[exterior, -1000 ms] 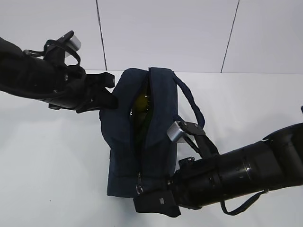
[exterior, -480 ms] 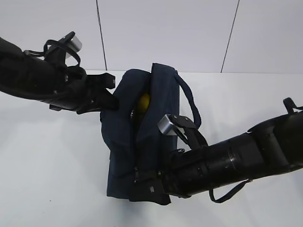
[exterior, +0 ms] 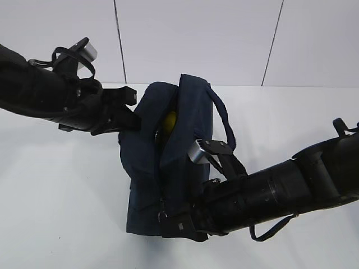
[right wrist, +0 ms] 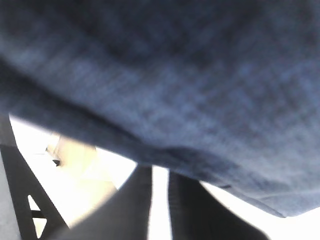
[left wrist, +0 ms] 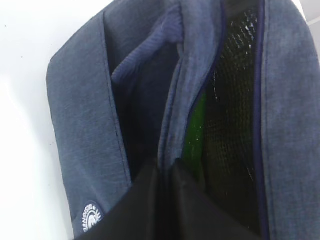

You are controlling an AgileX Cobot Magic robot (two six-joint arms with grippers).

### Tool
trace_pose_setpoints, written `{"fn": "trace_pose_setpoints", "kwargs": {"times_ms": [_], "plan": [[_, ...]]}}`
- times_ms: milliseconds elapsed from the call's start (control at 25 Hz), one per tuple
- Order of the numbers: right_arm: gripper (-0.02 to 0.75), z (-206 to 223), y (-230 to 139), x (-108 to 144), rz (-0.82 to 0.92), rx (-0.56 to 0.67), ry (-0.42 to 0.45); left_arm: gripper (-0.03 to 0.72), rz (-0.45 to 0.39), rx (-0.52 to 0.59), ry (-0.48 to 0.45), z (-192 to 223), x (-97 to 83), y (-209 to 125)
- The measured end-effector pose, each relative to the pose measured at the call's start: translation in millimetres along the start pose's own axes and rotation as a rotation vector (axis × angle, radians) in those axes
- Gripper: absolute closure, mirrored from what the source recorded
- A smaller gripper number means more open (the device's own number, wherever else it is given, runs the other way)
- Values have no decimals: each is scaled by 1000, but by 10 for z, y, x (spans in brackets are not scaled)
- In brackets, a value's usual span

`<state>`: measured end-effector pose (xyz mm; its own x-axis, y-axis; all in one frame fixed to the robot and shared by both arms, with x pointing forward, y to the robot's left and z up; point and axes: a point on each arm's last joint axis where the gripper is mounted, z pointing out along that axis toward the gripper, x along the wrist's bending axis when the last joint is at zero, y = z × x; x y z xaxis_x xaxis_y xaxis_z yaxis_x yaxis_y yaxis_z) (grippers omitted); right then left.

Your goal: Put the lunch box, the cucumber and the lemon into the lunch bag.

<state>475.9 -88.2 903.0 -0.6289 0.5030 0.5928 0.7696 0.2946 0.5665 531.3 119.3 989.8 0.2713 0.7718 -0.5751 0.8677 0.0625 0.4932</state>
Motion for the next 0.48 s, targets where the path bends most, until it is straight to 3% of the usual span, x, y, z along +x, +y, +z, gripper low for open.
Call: {"fn": "trace_pose_setpoints", "kwargs": {"times_ms": [160,280,480], "plan": [[580,0,1,-2,2,-1,-2,680,0,0,0,0,0,0],[713,0,1,-3,3,-1,-3,680,0,0,0,0,0,0],[717,0,1,-4,17,-1,-5,680,0,0,0,0,0,0]]}}
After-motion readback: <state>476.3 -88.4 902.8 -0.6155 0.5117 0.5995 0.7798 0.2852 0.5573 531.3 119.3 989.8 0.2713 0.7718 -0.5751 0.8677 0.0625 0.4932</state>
